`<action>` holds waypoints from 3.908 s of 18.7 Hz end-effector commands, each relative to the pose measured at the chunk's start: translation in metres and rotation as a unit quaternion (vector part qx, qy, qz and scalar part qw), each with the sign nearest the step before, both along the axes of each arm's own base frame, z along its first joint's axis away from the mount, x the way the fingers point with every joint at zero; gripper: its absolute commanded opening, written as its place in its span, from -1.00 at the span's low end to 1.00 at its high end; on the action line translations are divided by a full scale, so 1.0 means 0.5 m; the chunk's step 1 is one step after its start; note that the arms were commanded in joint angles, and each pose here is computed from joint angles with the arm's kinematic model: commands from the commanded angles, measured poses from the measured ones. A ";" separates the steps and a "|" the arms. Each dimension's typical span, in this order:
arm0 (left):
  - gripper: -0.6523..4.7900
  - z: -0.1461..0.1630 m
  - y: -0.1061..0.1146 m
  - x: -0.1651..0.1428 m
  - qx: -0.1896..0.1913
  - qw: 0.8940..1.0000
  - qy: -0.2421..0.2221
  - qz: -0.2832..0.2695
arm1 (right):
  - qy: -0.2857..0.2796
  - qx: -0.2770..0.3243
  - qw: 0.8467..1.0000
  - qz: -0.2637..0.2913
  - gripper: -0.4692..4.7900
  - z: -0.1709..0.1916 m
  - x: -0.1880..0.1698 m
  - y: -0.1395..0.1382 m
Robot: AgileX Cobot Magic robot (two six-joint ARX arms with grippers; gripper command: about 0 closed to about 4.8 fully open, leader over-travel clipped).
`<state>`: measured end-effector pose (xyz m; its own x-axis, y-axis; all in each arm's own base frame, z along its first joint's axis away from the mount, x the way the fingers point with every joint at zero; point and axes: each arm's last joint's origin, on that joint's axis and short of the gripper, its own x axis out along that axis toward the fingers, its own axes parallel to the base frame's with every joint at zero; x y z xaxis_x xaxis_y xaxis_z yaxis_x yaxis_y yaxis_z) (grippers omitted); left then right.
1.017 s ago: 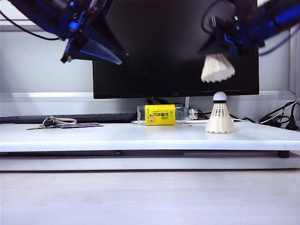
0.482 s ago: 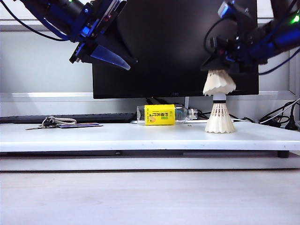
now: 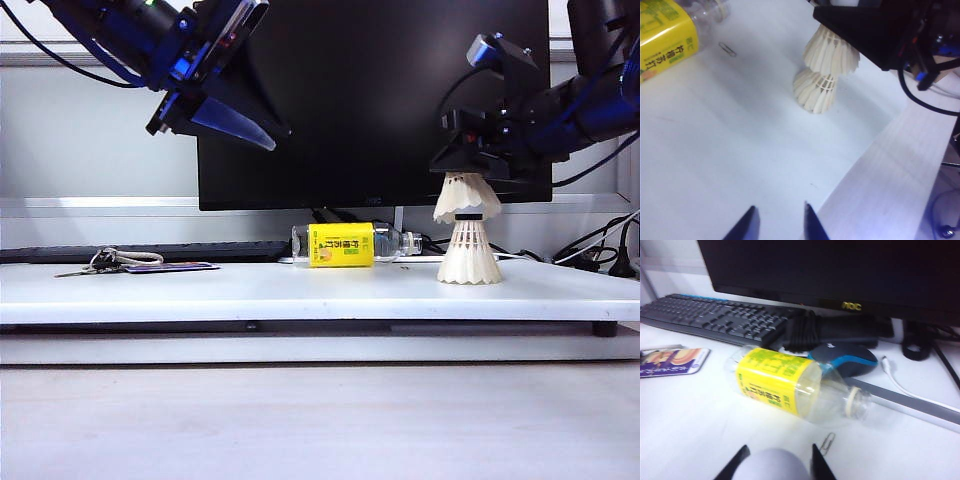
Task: Stack the badminton balls on the table vertically.
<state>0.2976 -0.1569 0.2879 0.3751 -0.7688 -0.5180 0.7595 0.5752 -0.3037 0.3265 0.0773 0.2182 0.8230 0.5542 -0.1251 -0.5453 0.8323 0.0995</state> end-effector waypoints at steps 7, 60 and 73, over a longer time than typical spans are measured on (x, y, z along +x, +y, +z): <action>-0.30 0.000 -0.002 0.006 0.002 1.000 -0.019 0.003 | 0.011 0.004 1.000 0.002 -0.29 -0.023 0.012 0.002; -0.30 0.230 0.248 -0.471 -0.059 0.910 -0.357 0.204 | -0.144 0.028 0.987 -0.065 -0.18 0.197 -0.501 -0.129; -0.30 0.025 0.290 -0.545 -0.083 0.907 -0.305 0.278 | -0.063 0.047 0.994 -0.082 -0.32 0.092 -0.557 -0.130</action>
